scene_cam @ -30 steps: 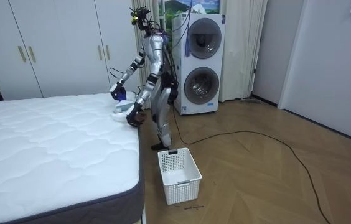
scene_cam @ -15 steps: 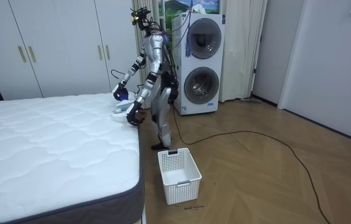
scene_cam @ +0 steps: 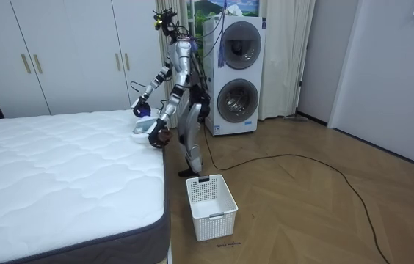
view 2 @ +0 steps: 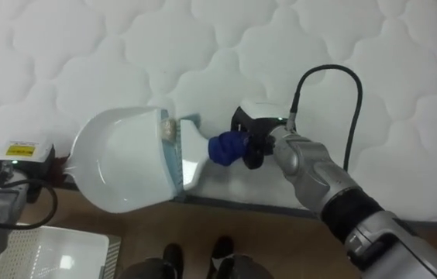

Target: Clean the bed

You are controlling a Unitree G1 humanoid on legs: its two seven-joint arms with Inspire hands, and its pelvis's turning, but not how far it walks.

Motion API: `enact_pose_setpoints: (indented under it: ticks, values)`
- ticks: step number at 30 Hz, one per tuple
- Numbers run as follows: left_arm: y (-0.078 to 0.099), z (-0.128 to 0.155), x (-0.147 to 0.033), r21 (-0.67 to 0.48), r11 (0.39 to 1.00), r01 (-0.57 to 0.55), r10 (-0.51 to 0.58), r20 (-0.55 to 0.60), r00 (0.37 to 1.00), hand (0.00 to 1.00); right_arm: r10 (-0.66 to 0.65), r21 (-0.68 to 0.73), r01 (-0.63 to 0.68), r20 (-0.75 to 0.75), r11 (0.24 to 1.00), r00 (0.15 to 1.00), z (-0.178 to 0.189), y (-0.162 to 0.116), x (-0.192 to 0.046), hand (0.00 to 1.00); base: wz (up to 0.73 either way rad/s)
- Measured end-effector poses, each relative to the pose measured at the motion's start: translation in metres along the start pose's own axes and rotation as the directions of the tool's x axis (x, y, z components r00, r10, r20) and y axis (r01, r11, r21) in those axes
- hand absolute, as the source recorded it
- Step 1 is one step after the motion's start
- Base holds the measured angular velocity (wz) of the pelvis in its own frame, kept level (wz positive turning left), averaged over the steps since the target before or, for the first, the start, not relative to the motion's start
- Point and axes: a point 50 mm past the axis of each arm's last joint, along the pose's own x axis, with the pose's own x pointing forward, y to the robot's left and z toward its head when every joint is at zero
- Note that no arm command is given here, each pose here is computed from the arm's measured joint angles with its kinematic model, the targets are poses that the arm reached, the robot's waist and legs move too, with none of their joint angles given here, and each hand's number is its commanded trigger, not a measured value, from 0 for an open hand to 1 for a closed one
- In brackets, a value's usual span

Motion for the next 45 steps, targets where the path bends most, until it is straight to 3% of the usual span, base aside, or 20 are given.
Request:
enact_pose_setpoints:
  ticks: [16,21,34,43,45]
  values:
    - [-0.001,0.005,0.000,-0.008,1.000,0.011,-0.011,0.010,1.000,1.00,0.027,0.074,-0.041,0.179,0.996,0.983,0.040,0.006,-0.001,1.00,0.00]
    - [-0.010,0.008,-0.003,-0.027,0.999,0.035,-0.035,0.010,0.999,1.00,0.041,0.096,-0.067,0.246,0.993,0.968,0.054,0.001,-0.003,1.00,0.00]
    - [-0.017,0.008,-0.006,-0.046,0.999,0.023,-0.023,-0.011,1.000,1.00,0.072,0.095,-0.098,0.243,0.991,0.967,0.051,0.002,-0.004,1.00,0.00]
    - [-0.026,0.004,-0.013,-0.093,0.992,-0.082,0.081,-0.020,0.997,1.00,-0.017,0.212,-0.029,0.215,0.977,0.976,0.032,-0.002,-0.009,1.00,0.02]
    - [-0.023,0.005,-0.013,-0.112,0.986,-0.123,0.122,-0.013,0.992,1.00,-0.065,0.292,0.009,0.185,0.956,0.981,0.020,-0.004,-0.012,1.00,0.02]
